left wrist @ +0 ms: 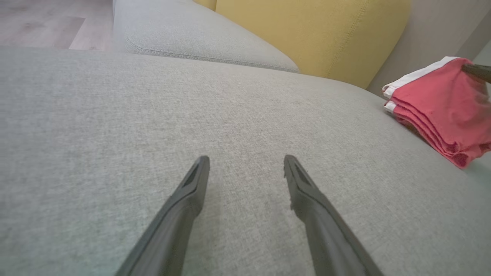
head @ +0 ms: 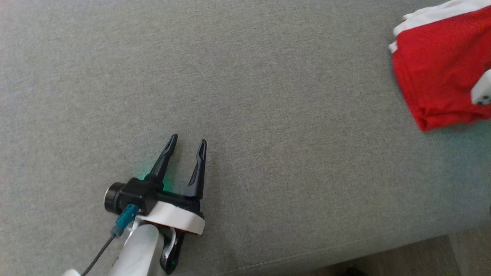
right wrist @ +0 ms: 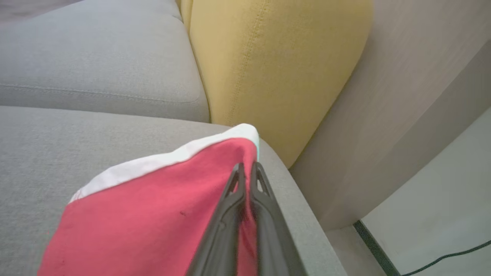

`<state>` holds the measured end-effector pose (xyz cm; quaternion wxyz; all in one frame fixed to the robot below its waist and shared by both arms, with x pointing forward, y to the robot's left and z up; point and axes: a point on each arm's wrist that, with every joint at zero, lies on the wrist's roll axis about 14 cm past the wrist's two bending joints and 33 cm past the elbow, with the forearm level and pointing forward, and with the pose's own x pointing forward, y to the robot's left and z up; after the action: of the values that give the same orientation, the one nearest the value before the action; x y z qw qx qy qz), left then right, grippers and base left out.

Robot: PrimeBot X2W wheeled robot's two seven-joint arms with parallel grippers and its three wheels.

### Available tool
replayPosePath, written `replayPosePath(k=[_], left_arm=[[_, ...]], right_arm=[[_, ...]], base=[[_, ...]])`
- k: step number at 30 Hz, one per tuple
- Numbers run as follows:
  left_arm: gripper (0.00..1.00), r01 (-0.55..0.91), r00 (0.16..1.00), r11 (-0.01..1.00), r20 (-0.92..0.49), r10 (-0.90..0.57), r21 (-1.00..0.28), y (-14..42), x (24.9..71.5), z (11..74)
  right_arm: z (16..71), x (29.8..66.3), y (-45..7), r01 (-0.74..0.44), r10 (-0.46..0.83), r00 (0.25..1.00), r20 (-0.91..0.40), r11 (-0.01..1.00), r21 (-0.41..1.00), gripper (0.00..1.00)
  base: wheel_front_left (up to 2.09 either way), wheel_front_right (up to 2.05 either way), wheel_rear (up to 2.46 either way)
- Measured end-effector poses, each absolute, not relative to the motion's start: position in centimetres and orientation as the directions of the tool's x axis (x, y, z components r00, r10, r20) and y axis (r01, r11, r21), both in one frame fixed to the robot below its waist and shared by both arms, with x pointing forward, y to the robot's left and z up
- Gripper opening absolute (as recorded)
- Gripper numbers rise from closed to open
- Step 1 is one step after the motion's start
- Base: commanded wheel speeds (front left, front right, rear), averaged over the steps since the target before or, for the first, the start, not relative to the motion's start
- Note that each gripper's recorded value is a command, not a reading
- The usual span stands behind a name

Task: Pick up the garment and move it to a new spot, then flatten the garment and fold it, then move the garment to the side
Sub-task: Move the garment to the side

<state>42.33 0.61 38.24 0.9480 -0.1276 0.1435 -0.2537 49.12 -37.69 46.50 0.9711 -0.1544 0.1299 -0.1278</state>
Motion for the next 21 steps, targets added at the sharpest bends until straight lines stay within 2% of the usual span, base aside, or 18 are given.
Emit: replayPosePath(k=[2, 3, 7, 10, 14, 21], left_arm=[[1.0, 0.44, 0.833, 0.841, -0.208, -0.513, -0.315, 0.8, 42.4, 38.2], [1.0, 0.438, 0.834, 0.842, -0.208, -0.511, -0.314, 0.9, 42.5, 38.2], [1.0, 0.432, 0.841, 0.848, -0.203, -0.502, -0.309, 1.2, 42.6, 38.4], [1.0, 0.418, 0.851, 0.858, -0.203, -0.484, -0.298, 1.8, 42.7, 38.7], [1.0, 0.365, 0.882, 0.891, -0.205, -0.424, -0.271, 3.8, 43.0, 39.1], [1.0, 0.242, 0.937, 0.944, -0.199, -0.287, -0.223, 8.1, 42.7, 40.3]], right_arm=[[46.9, 49.3, -38.3, 0.225, -0.306, 0.93, -0.204, 0.912, -0.343, 0.0], [47.3, 49.3, -39.0, 0.25, -0.329, 0.925, -0.192, 0.905, -0.345, 1.0], [49.5, 50.2, -38.9, 0.276, -0.334, 0.935, -0.118, 0.896, -0.346, 1.0], [51.2, 51.8, -36.1, 0.251, -0.279, 0.959, -0.049, 0.916, -0.313, 1.0], [51.7, 53.4, -29.4, 0.144, -0.148, 0.989, 0.002, 0.963, -0.227, 1.0], [49.0, 51.8, -21.8, -0.016, 0.014, 1.0, -0.023, 0.993, -0.118, 1.0]], base=[[0.0, 0.0, 0.0], [0.0, 0.0, 0.0], [0.0, 0.0, 0.0], [0.0, 0.0, 0.0], [0.0, 0.0, 0.0], [0.0, 0.0, 0.0]])
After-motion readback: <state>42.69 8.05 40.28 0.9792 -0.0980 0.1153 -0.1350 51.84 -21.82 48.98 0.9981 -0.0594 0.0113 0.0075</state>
